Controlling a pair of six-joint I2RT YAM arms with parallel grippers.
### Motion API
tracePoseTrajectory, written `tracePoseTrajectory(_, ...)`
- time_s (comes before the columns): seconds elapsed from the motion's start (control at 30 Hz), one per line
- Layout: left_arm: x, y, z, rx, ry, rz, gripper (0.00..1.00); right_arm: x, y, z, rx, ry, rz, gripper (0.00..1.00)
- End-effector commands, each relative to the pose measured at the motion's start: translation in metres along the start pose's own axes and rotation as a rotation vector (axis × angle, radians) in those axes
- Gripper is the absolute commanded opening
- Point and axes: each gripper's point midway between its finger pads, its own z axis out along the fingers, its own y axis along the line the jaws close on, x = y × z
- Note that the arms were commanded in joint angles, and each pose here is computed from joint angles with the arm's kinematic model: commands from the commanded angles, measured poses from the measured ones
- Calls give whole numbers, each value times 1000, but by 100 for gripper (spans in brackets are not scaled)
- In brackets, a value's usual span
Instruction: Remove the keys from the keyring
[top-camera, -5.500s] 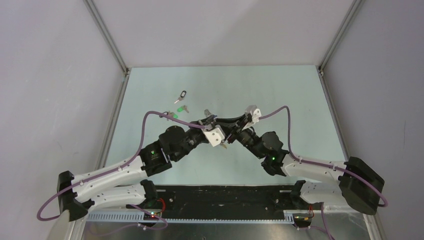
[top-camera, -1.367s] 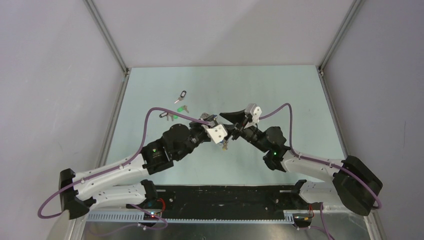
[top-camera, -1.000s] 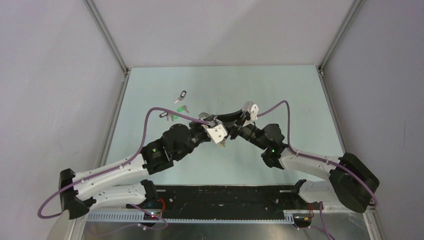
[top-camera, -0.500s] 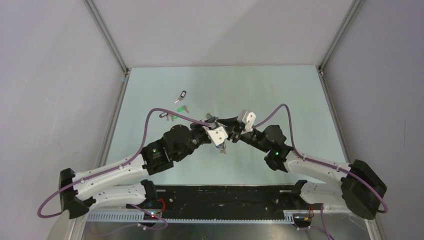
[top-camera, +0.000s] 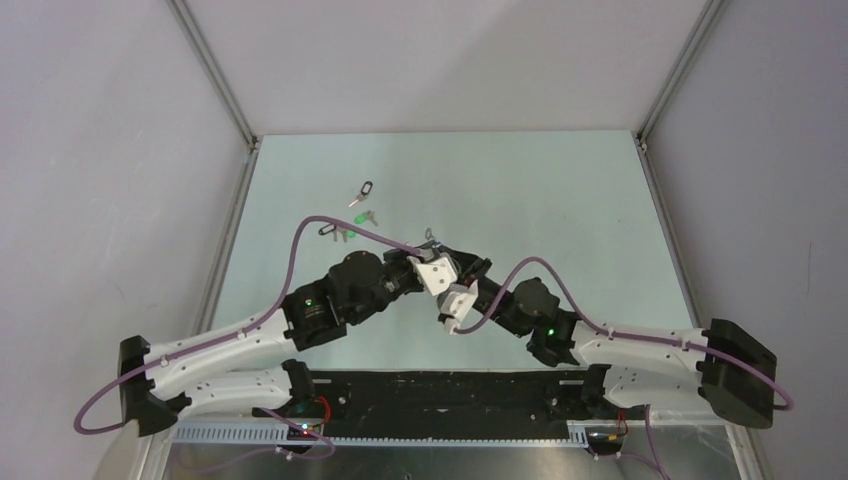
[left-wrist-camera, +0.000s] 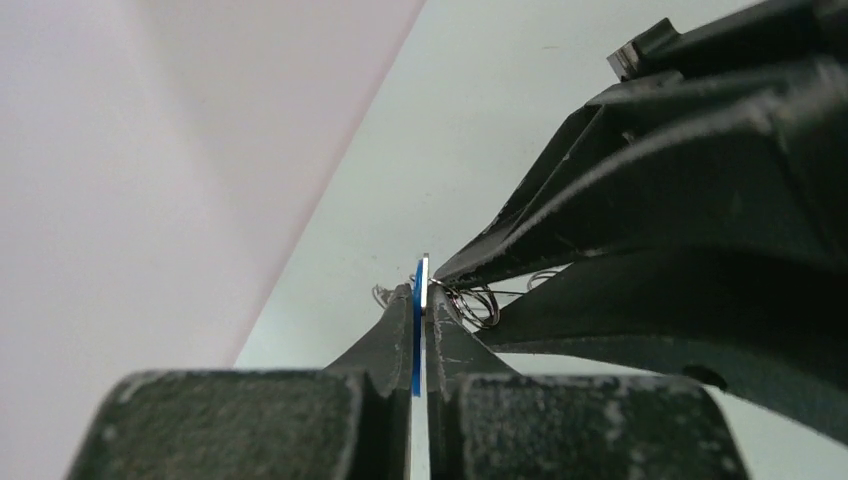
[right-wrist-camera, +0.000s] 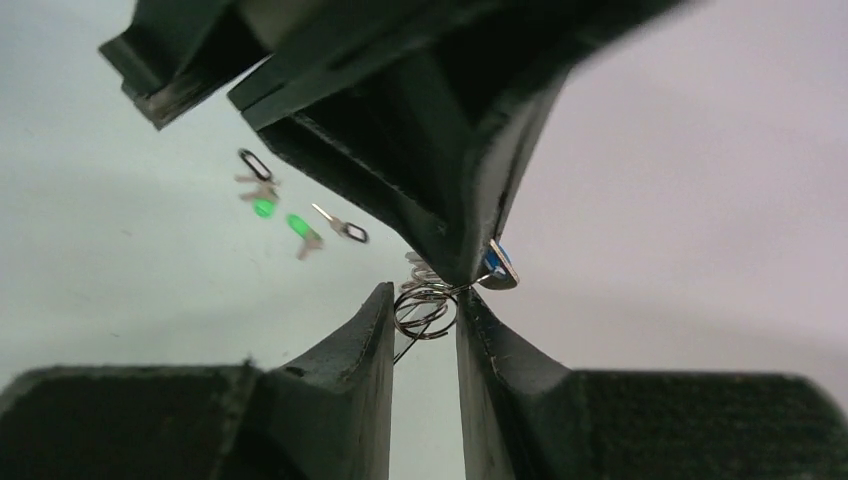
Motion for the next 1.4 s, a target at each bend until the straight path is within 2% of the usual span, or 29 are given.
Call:
tracePoseTrajectory(0.0, -29, 42, 0, -148, -58, -63, 0, -26, 23, 4, -28, -105, -174, 27)
tracePoseTrajectory(0.03, -29, 42, -1, -149, -58, -63, 0, -23, 20, 3, -2, -95, -148, 34)
tracePoseTrajectory(0.1, -30, 43, -2, -151, -60, -58, 0, -24, 13, 3, 42, -108, -11, 60)
tracePoseTrajectory(0.17, -29, 43, -3, -151, -62, -55, 0, -28, 6, 2, 58, -134, 142, 73)
tracePoseTrajectory(0.23, -30, 43, -3, -149, -65, -53, 0, -26, -7, -1, 71, -154, 292, 83)
tracePoseTrajectory(0.3, -30, 43, -3, -148, -67, -52, 0, -27, -18, -5, 74, -180, 442, 86)
tracePoseTrajectory(0.4, -31, 43, -4, -148, -70, -53, 0, -29, -32, -9, 90, -211, 603, 86)
tracePoseTrajectory(0.53, -31, 43, -4, -148, -70, -54, 0, -26, -44, -9, 113, -221, 841, 79)
tracePoseTrajectory(0.73, -31, 43, -4, -150, -69, -53, 0, -28, -44, -4, 117, -237, 1030, 68)
tracePoseTrajectory(0.93, -31, 43, -4, -148, -69, -53, 0, -26, -42, 3, 134, -257, 1169, 54)
tracePoseTrajectory(1.1, -31, 44, -5, -148, -71, -50, 0, -17, -47, 9, 215, -258, 1258, 51)
tracePoseTrajectory(1.23, -31, 42, -5, -140, -75, -28, 0, -15, -50, 10, 258, -270, 1269, 50)
tracePoseTrajectory(1.37, -29, 40, -5, -136, -69, 9, 0, -9, -51, 13, 294, -269, 1293, 46)
